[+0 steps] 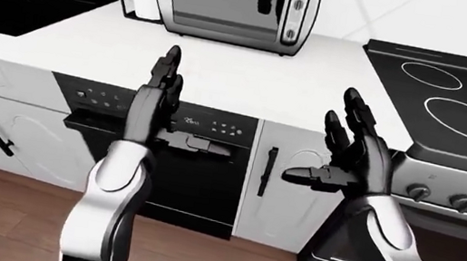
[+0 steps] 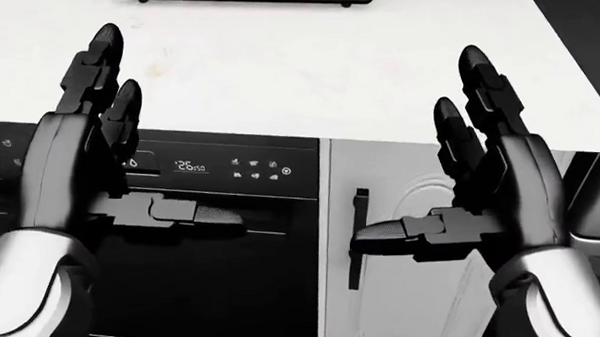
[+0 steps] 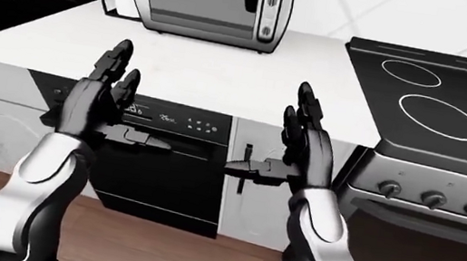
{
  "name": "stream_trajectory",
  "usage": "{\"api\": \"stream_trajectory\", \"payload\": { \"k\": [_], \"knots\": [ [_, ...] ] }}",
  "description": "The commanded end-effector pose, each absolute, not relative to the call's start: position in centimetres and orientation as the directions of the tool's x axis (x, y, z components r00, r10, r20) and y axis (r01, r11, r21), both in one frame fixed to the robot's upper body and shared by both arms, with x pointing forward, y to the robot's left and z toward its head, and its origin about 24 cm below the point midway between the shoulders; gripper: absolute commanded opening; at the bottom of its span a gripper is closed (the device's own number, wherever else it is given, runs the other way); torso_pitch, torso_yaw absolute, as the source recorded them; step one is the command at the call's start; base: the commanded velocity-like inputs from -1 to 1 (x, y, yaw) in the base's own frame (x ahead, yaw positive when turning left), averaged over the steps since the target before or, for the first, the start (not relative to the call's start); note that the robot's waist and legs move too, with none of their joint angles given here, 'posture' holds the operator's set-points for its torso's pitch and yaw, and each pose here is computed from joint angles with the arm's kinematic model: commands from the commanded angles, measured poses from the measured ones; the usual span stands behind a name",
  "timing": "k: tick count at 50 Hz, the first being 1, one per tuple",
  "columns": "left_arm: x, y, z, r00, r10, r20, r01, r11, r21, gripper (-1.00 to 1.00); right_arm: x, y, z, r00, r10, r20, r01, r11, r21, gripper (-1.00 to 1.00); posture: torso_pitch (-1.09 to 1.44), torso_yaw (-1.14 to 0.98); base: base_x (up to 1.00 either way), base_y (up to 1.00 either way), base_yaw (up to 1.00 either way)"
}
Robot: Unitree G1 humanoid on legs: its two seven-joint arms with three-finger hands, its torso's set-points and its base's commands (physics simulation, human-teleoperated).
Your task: Open the toaster oven door.
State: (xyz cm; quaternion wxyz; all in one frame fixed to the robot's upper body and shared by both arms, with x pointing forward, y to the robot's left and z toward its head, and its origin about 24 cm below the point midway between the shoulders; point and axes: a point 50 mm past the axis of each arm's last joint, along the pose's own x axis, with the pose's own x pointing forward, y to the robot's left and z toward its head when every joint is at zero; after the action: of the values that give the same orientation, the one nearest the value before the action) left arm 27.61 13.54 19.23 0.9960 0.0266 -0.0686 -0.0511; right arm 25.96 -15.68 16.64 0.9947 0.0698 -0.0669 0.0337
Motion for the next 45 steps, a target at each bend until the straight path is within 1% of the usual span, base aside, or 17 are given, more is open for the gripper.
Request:
{"api": "stream_trajectory", "payload": {
  "k": [1, 45],
  "knots": [
    [27.22, 13.90, 21.14, 0.967, -0.086, 0.240, 0.071, 0.995, 0.070, 1.00, 25.61, -15.16, 18.51, 0.967, 0.085, 0.241, -0.119, 0.985, 0.128, 1.00, 0.00, 0.00, 0.20, 0.00, 0.00],
    [27.08, 14.20, 21.14, 0.966, -0.079, 0.244, 0.065, 0.996, 0.062, 1.00, 25.62, -15.15, 18.63, 0.965, 0.085, 0.247, -0.117, 0.986, 0.120, 1.00, 0.00, 0.00, 0.19, 0.00, 0.00]
  ]
}}
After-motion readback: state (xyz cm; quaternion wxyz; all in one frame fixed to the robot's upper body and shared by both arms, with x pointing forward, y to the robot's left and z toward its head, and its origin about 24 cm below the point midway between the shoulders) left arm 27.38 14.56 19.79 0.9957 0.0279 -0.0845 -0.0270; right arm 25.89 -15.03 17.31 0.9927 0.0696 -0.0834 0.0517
